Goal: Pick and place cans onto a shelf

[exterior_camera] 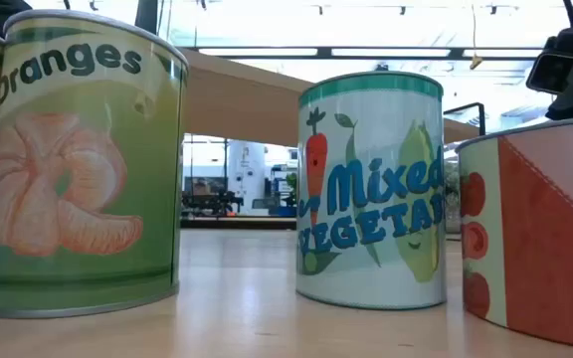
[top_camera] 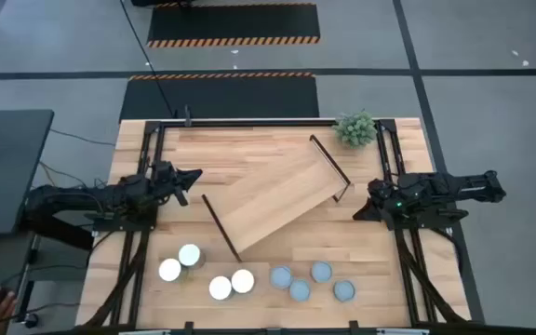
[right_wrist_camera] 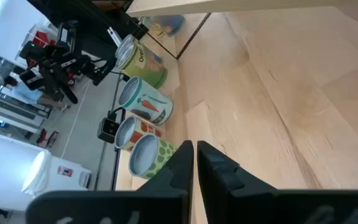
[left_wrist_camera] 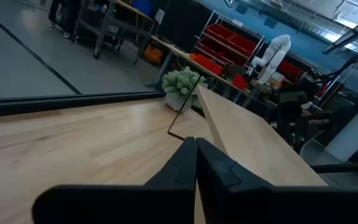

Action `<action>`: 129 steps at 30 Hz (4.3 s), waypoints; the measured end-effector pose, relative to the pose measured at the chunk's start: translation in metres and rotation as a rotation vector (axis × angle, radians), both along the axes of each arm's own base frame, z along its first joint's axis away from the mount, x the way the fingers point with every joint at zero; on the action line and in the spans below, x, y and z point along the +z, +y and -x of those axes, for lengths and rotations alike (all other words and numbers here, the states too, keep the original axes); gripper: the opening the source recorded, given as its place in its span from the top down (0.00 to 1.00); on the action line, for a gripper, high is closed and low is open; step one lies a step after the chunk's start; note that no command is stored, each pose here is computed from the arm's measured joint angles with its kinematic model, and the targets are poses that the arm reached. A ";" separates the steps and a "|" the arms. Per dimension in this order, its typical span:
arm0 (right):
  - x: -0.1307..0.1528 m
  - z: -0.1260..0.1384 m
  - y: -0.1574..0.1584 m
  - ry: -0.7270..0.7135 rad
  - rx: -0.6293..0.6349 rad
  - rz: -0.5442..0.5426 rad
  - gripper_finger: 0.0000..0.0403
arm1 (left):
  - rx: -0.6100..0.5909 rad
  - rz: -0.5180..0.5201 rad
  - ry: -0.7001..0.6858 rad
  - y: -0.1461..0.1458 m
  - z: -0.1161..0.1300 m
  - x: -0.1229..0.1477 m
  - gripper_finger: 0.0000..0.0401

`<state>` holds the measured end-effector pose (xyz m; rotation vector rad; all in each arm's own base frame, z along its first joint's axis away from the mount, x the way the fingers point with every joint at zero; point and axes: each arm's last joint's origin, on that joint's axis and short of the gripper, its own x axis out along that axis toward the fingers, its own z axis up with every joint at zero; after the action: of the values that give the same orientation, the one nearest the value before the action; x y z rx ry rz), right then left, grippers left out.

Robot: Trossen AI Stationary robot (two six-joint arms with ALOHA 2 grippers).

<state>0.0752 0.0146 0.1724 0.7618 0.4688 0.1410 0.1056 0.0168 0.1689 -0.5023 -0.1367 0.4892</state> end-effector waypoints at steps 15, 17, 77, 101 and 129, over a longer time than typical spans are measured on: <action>0.000 0.000 0.000 0.000 0.000 0.000 0.93 | 0.000 0.000 0.000 0.000 0.000 0.000 0.97; 0.000 0.000 0.000 0.000 0.000 0.000 0.93 | 0.000 0.000 0.000 0.000 0.000 0.000 0.97; 0.000 0.000 0.000 -0.002 -0.012 0.008 0.93 | 0.010 0.396 -0.313 0.001 0.001 0.008 0.97; 0.078 0.002 -0.008 -0.786 -0.271 -0.325 0.93 | -0.321 0.262 -0.775 -0.006 0.017 0.058 0.97; 0.220 -0.025 -0.006 -0.695 -0.307 0.137 0.93 | -0.474 -0.068 -0.395 -0.014 0.010 0.224 0.89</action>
<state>0.1005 0.0087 0.3921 0.5941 -0.2969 0.0776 0.0952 0.0032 0.3932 -0.5399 -0.4001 -0.0829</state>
